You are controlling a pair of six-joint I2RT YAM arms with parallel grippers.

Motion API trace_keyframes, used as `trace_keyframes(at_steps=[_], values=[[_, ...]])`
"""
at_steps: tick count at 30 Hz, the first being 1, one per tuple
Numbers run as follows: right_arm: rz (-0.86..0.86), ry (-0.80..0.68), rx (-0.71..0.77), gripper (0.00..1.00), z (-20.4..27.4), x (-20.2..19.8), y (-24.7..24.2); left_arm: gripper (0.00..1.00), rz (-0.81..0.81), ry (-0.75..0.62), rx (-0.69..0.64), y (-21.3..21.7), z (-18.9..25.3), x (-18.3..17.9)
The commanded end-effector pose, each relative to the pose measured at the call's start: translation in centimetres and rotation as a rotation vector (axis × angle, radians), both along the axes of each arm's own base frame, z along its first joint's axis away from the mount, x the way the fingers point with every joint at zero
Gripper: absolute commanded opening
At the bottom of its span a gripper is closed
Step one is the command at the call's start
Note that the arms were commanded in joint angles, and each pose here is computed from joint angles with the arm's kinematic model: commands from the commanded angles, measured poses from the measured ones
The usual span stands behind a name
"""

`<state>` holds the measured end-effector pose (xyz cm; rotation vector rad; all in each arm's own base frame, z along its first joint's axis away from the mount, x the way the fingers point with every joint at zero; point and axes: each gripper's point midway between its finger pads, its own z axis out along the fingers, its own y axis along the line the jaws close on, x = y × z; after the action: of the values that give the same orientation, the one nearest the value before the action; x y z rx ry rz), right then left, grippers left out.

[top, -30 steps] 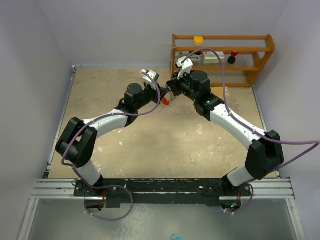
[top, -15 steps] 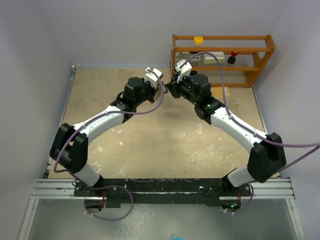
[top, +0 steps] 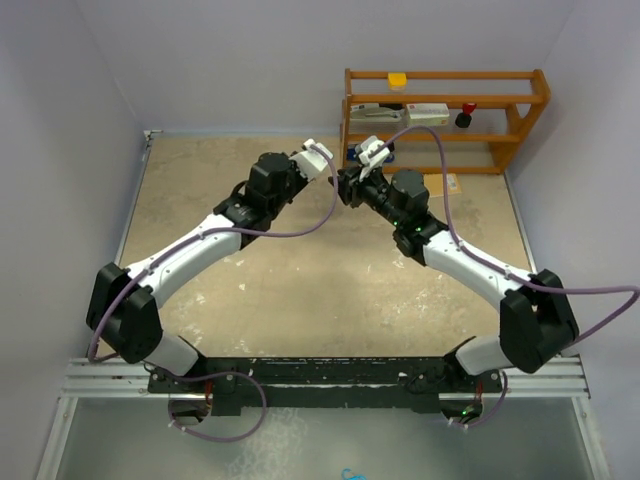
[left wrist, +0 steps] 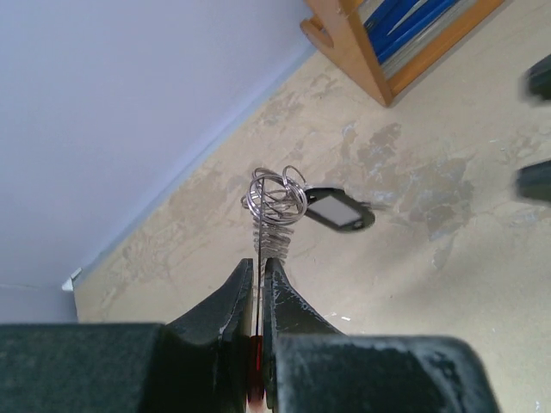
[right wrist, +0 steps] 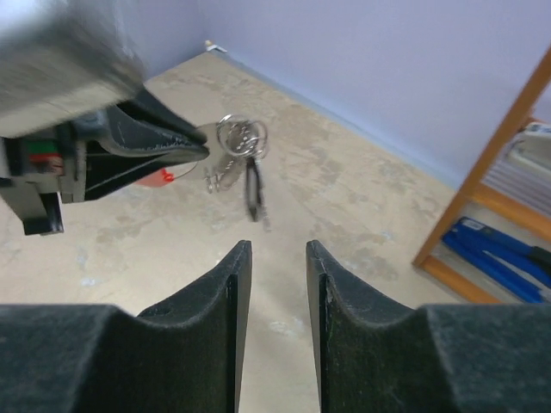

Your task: Remove the keys from the keyring

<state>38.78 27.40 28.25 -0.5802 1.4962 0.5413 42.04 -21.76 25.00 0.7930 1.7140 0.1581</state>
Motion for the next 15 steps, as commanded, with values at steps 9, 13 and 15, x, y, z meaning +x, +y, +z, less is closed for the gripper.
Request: trace_keyframes(at_steps=[9,13,15], values=[[0.207,-0.127,0.139,0.43,2.0,-1.6,3.3,0.00,-0.116,-0.158,-0.026,-2.0,7.8,-3.3],[0.211,-0.154,0.141,0.45,1.8,-2.1,3.0,0.00,-0.139,-0.167,-0.039,-2.2,8.4,-3.9],[0.215,-0.158,0.142,0.46,1.8,-2.3,3.0,0.00,-0.159,-0.171,-0.050,-2.5,8.7,-4.2]])
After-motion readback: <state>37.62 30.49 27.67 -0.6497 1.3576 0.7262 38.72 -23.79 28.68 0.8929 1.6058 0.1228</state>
